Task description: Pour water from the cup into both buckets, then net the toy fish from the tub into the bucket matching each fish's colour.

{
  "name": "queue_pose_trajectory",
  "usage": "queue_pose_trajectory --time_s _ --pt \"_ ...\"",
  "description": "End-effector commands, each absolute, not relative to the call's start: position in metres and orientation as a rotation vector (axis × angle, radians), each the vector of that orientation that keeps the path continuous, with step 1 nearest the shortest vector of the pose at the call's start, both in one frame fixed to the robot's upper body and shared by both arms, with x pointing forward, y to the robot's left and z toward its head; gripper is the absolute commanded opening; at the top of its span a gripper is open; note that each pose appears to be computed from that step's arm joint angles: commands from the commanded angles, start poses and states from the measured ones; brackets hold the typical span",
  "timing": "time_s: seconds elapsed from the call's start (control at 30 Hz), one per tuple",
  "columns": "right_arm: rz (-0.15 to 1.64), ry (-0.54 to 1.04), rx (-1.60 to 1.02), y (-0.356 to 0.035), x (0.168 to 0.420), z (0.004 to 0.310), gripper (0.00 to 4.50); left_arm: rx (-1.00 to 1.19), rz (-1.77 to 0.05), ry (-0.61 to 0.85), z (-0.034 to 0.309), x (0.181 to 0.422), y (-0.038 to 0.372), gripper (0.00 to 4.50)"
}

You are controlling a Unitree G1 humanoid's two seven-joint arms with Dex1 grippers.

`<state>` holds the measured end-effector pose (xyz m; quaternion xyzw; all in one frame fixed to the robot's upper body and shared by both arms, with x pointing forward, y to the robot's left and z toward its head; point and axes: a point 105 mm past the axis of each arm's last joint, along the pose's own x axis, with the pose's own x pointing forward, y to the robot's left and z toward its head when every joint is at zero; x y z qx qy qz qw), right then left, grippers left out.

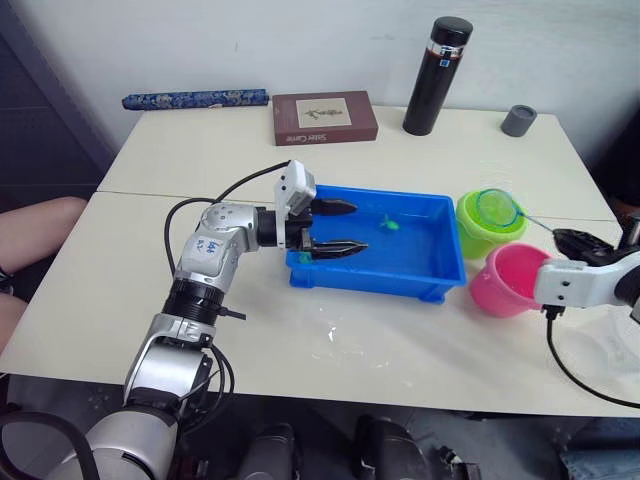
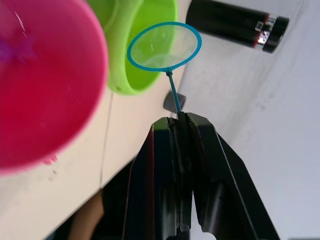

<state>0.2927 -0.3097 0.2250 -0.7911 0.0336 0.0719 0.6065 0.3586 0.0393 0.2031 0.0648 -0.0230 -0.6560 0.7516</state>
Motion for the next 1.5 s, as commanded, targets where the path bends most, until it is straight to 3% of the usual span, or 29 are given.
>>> queue_pose_trajectory --time_s 0.03,0.1,0.13,0.27,0.4,0.57,0.73,0.9,1.23,1.5 --pt "0.108 0.035 -1.84 -0.309 0.29 0.244 0.0 0.163 -1.432 -0.088 0.214 0.359 0.041 4.47" --pt "0.057 0.011 -1.646 -0.31 0.288 0.252 0.0 0.165 -1.427 -0.085 0.214 0.36 0.043 4.47" --pt "0.025 -0.009 -1.425 -0.309 0.287 0.256 0.0 0.171 -1.42 -0.079 0.213 0.361 0.044 4.47" --pt "0.205 -0.04 -0.812 -0.266 0.283 0.251 0.0 0.195 -1.401 -0.045 0.207 0.365 0.054 4.47" --pt "0.433 0.115 -0.451 -0.223 0.272 0.22 0.0 0.229 -1.376 -0.011 0.198 0.366 0.063 4.47" --pt "0.553 0.301 -0.076 -0.189 0.269 0.184 0.0 0.262 -1.346 -0.022 0.194 0.363 0.067 4.47" --pt "0.507 0.428 0.068 -0.187 0.28 0.159 0.0 0.255 -1.329 -0.031 0.191 0.354 0.073 4.47" --pt "0.45 0.445 0.129 -0.191 0.298 0.152 0.0 0.249 -1.285 -0.027 0.189 0.349 0.08 4.47" --pt "0.295 0.377 0.2 -0.211 0.342 0.154 0.0 0.249 -1.244 -0.044 0.198 0.347 0.082 4.47" --pt "0.308 0.265 0.127 -0.21 0.344 0.176 0.0 0.216 -1.245 -0.069 0.208 0.354 0.077 4.47"
